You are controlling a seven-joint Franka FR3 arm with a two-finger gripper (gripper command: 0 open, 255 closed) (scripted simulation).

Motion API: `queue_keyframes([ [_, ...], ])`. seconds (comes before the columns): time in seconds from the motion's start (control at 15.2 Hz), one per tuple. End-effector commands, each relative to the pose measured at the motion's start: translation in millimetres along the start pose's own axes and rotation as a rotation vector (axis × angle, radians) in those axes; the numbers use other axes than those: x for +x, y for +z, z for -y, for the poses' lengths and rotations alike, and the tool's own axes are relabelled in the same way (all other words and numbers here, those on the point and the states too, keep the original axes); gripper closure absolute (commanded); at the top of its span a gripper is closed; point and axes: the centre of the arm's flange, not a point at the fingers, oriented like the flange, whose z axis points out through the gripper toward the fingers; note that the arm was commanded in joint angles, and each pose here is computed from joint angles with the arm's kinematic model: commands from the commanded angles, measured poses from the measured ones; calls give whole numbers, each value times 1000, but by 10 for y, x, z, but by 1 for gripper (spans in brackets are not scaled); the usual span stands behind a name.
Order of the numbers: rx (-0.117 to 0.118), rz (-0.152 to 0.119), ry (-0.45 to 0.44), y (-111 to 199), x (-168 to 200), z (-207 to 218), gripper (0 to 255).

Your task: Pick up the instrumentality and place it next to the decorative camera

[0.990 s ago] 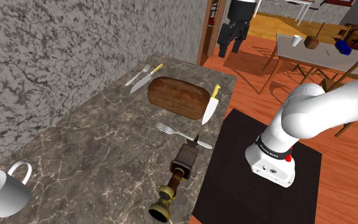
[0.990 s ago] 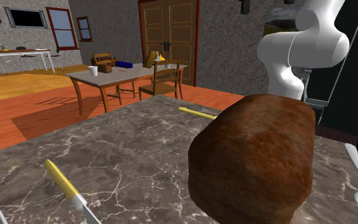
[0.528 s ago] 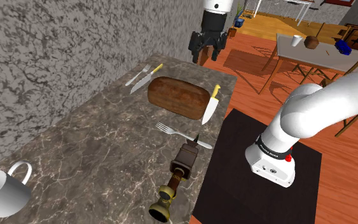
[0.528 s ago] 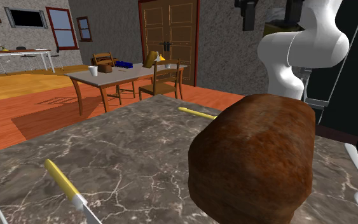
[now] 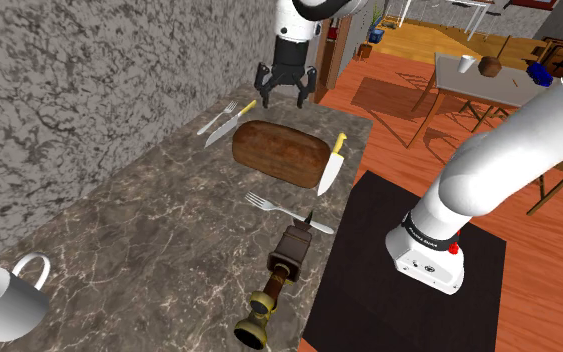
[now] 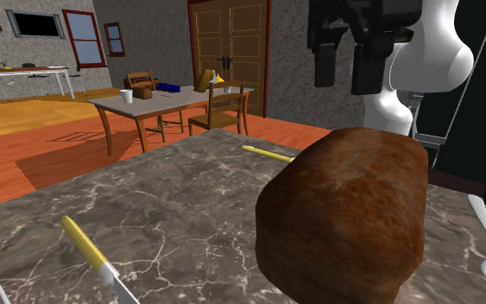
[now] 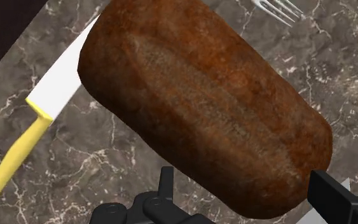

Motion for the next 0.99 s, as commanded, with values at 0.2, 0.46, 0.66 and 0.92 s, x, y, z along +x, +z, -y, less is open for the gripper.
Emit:
queue_keyframes([
  [0.2, 14, -7, 177, 307, 436, 353, 0],
  [0.46, 24, -12, 315, 547, 823, 590, 0],
  [0.66, 31, -16, 418, 724, 1134, 733, 0],
  [0.92, 41, -20, 556, 957, 1568, 874, 0],
])
